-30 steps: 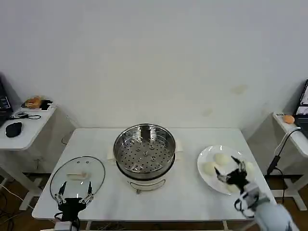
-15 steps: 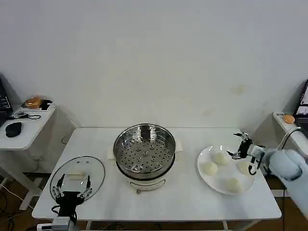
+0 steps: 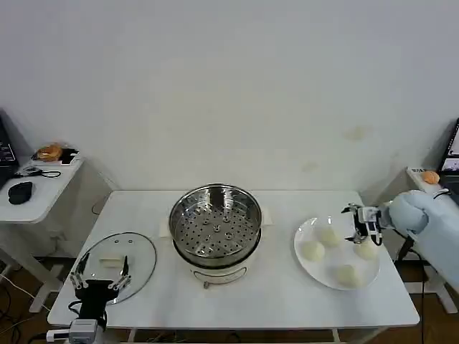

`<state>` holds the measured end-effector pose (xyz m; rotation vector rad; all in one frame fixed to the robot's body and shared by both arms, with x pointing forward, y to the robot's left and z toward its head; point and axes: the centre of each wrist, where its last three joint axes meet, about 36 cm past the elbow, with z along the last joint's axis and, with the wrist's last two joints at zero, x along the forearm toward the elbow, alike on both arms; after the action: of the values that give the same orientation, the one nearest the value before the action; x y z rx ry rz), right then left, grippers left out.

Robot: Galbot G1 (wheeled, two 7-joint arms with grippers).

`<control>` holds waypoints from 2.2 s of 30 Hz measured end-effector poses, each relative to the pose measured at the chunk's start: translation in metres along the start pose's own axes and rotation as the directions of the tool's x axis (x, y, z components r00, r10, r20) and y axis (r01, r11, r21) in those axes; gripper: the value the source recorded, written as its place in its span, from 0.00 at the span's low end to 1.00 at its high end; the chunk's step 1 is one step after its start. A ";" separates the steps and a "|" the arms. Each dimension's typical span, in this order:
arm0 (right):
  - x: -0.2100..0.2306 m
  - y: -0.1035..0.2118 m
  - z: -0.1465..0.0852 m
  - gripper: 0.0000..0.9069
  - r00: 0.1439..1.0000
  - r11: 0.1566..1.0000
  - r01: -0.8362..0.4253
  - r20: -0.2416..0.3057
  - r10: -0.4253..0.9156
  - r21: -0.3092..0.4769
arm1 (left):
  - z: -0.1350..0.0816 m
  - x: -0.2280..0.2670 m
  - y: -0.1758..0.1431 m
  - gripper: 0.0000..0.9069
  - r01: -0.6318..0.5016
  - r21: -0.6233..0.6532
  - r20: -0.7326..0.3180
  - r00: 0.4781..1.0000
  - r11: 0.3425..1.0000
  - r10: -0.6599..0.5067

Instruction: Take steamed baozi put them in steamer then cover it.

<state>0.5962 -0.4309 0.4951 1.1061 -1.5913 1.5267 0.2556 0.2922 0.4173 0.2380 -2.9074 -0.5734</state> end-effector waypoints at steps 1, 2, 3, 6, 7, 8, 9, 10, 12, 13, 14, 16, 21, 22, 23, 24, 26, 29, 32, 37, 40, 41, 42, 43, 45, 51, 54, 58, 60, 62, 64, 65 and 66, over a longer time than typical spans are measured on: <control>-0.005 -0.001 -0.001 1.00 1.000 1.000 0.016 -0.005 -0.016 0.007 | 0.000 0.000 0.000 1.00 0.001 0.000 0.000 1.000 1.000 -0.001; -0.010 -0.003 -0.002 1.00 1.000 1.000 0.029 -0.008 -0.029 0.011 | 0.000 0.000 0.000 1.00 0.002 0.000 -0.001 1.000 1.000 -0.002; -0.015 -0.005 -0.004 1.00 0.999 0.999 0.042 -0.012 -0.041 0.015 | 0.000 0.000 0.000 1.00 0.003 0.001 -0.001 1.000 1.000 -0.003; -0.027 -0.011 -0.009 1.00 0.998 0.998 0.062 -0.019 -0.061 0.025 | 0.002 0.000 0.000 1.00 0.004 -0.005 -0.003 1.000 1.000 -0.004; -0.031 -0.013 -0.010 1.00 0.997 0.997 0.068 -0.022 -0.067 0.028 | 0.002 0.000 0.000 1.00 0.004 -0.008 -0.003 1.000 1.000 -0.004; -0.035 -0.015 -0.012 1.00 0.997 0.997 0.072 -0.025 -0.071 0.031 | 0.002 0.000 0.001 1.00 0.006 -0.011 -0.002 1.000 1.000 -0.006; -0.039 -0.017 -0.014 1.00 0.997 0.996 0.078 -0.029 -0.077 0.033 | 0.002 0.000 0.002 1.00 0.007 -0.012 -0.002 1.000 1.000 -0.007; -0.043 -0.018 -0.015 1.00 0.996 0.996 0.084 -0.032 -0.083 0.034 | 0.003 0.000 0.002 1.00 0.009 -0.013 -0.001 1.000 1.000 -0.009; -0.051 -0.020 -0.019 1.00 0.995 0.995 0.097 -0.038 -0.096 0.038 | 0.003 0.000 0.003 1.00 0.012 -0.015 -0.001 1.000 1.000 -0.012; -0.054 -0.020 -0.021 1.00 0.994 0.994 0.105 -0.041 -0.103 0.039 | 0.003 0.000 0.003 1.00 0.013 -0.015 -0.002 1.000 1.000 -0.013; -0.058 -0.021 -0.023 1.00 0.993 0.993 0.112 -0.043 -0.110 0.042 | 0.003 0.000 0.004 1.00 0.013 -0.016 -0.003 1.000 1.000 -0.013; -0.064 -0.022 -0.027 1.00 0.991 0.991 0.123 -0.050 -0.121 0.046 | 0.003 0.000 0.003 1.00 0.013 -0.015 -0.003 1.000 1.000 -0.013; -0.073 -0.027 -0.032 0.90 0.989 0.990 0.133 -0.066 -0.129 0.051 | 0.004 0.000 0.003 1.00 0.016 -0.014 -0.002 1.000 1.000 -0.016; -0.074 -0.028 -0.033 0.88 0.989 0.990 0.133 -0.068 -0.129 0.050 | 0.004 0.000 0.003 1.00 0.016 -0.014 -0.002 1.000 1.000 -0.016; -0.075 -0.029 -0.034 0.88 0.989 0.990 0.132 -0.070 -0.128 0.049 | 0.004 0.000 0.003 1.00 0.017 -0.014 -0.002 1.000 1.000 -0.017; -0.076 -0.030 -0.034 0.87 0.989 0.990 0.131 -0.073 -0.127 0.047 | 0.004 0.000 0.003 1.00 0.017 -0.014 -0.002 1.000 1.000 -0.017; -0.078 -0.031 -0.035 0.86 0.989 0.990 0.131 -0.078 -0.127 0.045 | 0.004 0.000 0.003 1.00 0.017 -0.015 -0.002 1.000 1.000 -0.017; -0.080 -0.033 -0.034 0.81 0.987 0.990 0.135 -0.090 -0.131 0.045 | 0.004 0.000 0.004 1.00 0.018 -0.015 -0.003 1.000 1.000 -0.018; -0.082 -0.033 -0.034 0.76 0.986 0.989 0.143 -0.096 -0.138 0.044 | 0.004 0.001 0.004 1.00 0.018 -0.016 -0.002 1.000 1.000 -0.018; -0.082 -0.033 -0.035 0.74 0.985 0.988 0.149 -0.098 -0.144 0.045 | 0.003 0.003 0.004 1.00 0.017 -0.017 0.000 1.000 1.000 -0.017; -0.080 -0.034 -0.035 0.74 0.984 0.987 0.153 -0.098 -0.148 0.047 | 0.002 0.003 0.004 1.00 0.016 -0.017 0.003 1.000 1.000 -0.016; -0.079 -0.035 -0.035 0.74 0.984 0.987 0.154 -0.098 -0.149 0.048 | 0.002 0.003 0.004 1.00 0.016 -0.018 0.003 1.000 1.000 -0.016; -0.077 -0.035 -0.035 0.74 0.984 0.987 0.155 -0.097 -0.150 0.048 | 0.001 0.003 0.004 1.00 0.016 -0.018 0.004 1.000 1.000 -0.016; -0.075 -0.036 -0.035 0.74 0.984 0.986 0.157 -0.095 -0.152 0.049 | 0.001 0.002 0.004 1.00 0.016 -0.019 0.005 1.000 1.000 -0.016; -0.070 -0.038 -0.035 0.74 0.984 0.987 0.154 -0.093 -0.149 0.051 | 0.001 0.002 0.005 1.00 0.015 -0.021 0.006 1.000 1.000 -0.015; -0.040 -0.054 -0.037 0.74 0.991 0.990 0.120 -0.072 -0.114 0.075 | 0.003 -0.002 0.007 1.00 0.014 -0.025 0.004 1.000 1.000 -0.014; -0.020 -0.069 -0.044 0.76 0.995 0.992 0.087 -0.047 -0.083 0.090 | 0.003 -0.002 0.007 1.00 0.014 -0.020 0.004 1.000 1.000 -0.013; 0.008 -0.093 -0.057 0.76 0.999 0.994 0.035 -0.004 -0.034 0.104 | 0.003 -0.002 0.007 1.00 0.014 -0.018 0.005 1.000 1.000 -0.014; 0.020 -0.105 -0.066 0.76 1.000 0.994 0.010 0.017 -0.012 0.109 | 0.002 -0.003 0.007 1.00 0.016 -0.017 0.007 1.000 1.000 -0.015; 0.032 -0.117 -0.078 0.76 0.999 0.993 -0.015 0.044 0.010 0.120 | 0.000 -0.004 0.008 1.00 0.018 -0.016 0.013 1.000 1.000 -0.017; 0.043 -0.128 -0.094 0.76 0.997 0.990 -0.039 0.074 0.029 0.136 | -0.001 -0.005 0.009 1.00 0.020 -0.017 0.016 1.000 1.000 -0.020; 0.047 -0.133 -0.101 0.76 0.995 0.988 -0.049 0.088 0.036 0.144 | -0.001 -0.005 0.009 1.00 0.021 -0.016 0.017 1.000 1.000 -0.021; 0.052 -0.139 -0.110 0.76 0.994 0.986 -0.059 0.103 0.043 0.156 | -0.001 -0.005 0.010 1.00 0.021 -0.016 0.017 1.000 1.000 -0.021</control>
<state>0.6891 -0.3233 0.6126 1.2541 -1.5970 1.6798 0.2594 0.3015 0.4215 0.2634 -2.9180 -0.6054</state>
